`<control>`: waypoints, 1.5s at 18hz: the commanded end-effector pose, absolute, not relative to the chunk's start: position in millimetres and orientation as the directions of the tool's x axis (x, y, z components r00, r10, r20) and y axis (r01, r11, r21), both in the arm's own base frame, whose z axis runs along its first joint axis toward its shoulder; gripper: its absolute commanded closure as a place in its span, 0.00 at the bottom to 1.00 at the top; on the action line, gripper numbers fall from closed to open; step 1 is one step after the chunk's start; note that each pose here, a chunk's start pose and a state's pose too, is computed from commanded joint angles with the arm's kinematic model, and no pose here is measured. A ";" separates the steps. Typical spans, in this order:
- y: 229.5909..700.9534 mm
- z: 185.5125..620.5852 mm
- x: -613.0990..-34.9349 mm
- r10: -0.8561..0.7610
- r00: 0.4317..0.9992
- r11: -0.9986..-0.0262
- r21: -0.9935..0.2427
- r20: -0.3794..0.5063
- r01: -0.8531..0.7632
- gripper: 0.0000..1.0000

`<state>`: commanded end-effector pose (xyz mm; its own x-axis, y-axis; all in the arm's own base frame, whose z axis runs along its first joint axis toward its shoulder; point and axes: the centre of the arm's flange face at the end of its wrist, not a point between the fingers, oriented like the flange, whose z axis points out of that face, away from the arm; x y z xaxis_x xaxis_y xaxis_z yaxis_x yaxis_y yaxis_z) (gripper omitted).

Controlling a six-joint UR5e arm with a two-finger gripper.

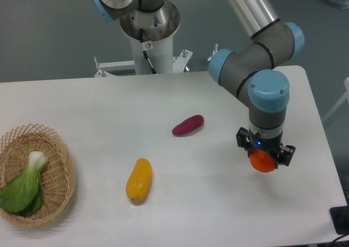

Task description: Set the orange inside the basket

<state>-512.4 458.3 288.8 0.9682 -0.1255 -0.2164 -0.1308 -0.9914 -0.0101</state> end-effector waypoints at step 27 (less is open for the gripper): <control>640.5 300.2 -280.8 0.071 0.973 -0.972 -0.234 -0.220 0.018 0.33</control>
